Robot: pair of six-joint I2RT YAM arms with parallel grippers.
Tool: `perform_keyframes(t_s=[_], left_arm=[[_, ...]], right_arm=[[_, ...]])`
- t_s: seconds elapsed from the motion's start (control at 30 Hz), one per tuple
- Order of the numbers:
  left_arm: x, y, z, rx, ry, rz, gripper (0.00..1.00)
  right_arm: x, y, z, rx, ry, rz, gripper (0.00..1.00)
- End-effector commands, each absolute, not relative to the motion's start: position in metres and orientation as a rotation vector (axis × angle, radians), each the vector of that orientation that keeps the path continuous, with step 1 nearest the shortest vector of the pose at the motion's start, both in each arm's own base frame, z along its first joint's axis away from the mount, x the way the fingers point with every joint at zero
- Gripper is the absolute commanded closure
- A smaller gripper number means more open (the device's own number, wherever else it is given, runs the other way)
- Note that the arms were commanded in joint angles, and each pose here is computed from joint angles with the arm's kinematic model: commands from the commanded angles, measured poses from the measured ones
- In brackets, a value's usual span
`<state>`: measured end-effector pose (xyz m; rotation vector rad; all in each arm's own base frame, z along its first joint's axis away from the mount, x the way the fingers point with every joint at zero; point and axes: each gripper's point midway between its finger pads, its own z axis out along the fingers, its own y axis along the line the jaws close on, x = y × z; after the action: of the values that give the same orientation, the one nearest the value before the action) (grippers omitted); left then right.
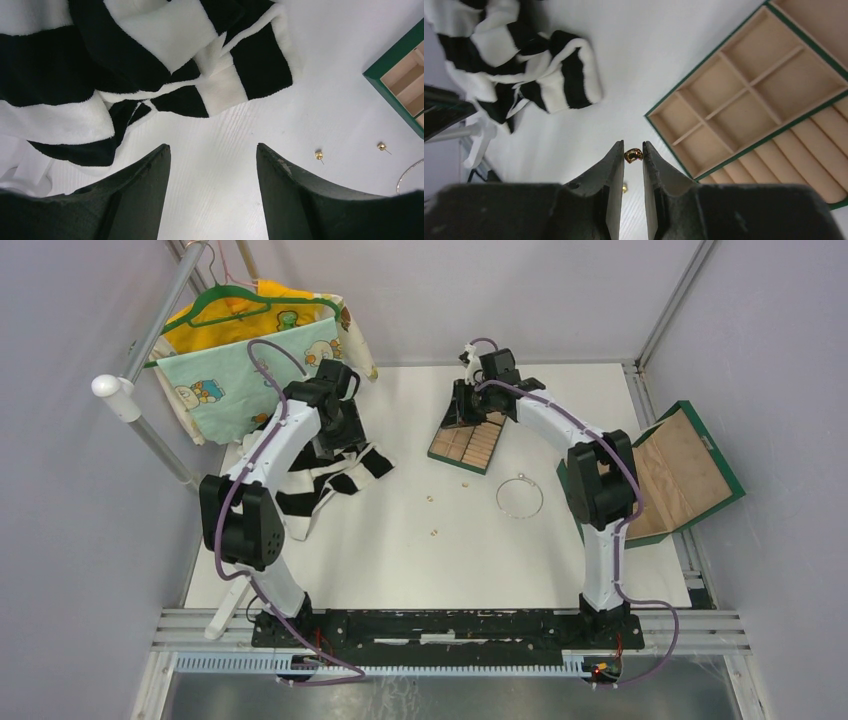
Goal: Organize the mixed jewelry
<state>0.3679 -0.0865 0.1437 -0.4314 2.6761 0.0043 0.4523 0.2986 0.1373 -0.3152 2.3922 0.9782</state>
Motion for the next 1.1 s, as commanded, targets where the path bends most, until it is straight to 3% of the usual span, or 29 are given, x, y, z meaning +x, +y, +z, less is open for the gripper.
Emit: perform_keyframes(t_s=[0.0, 0.73, 0.83, 0.9, 1.07], left_arm=[[0.372, -0.093, 0.161, -0.313, 2.633, -0.053, 0.30], [0.376, -0.112, 0.164, -0.258, 2.641, -0.168, 0.29], [0.376, -0.113, 0.163, -0.254, 2.645, -0.172, 0.29], [0.376, -0.114, 0.162, -0.251, 2.648, -0.172, 0.29], [0.375, -0.118, 0.161, -0.224, 2.656, -0.184, 0.29]], right_arm=[[0.484, 0.281, 0.124, -0.238, 2.407, 0.758, 0.75], [0.471, 0.304, 0.056, -0.405, 2.547, 0.726, 0.73], [0.470, 0.305, 0.054, -0.407, 2.548, 0.723, 0.66], [0.470, 0.306, 0.055, -0.404, 2.549, 0.724, 0.56], [0.473, 0.307, 0.077, -0.413, 2.503, 0.734, 0.53]])
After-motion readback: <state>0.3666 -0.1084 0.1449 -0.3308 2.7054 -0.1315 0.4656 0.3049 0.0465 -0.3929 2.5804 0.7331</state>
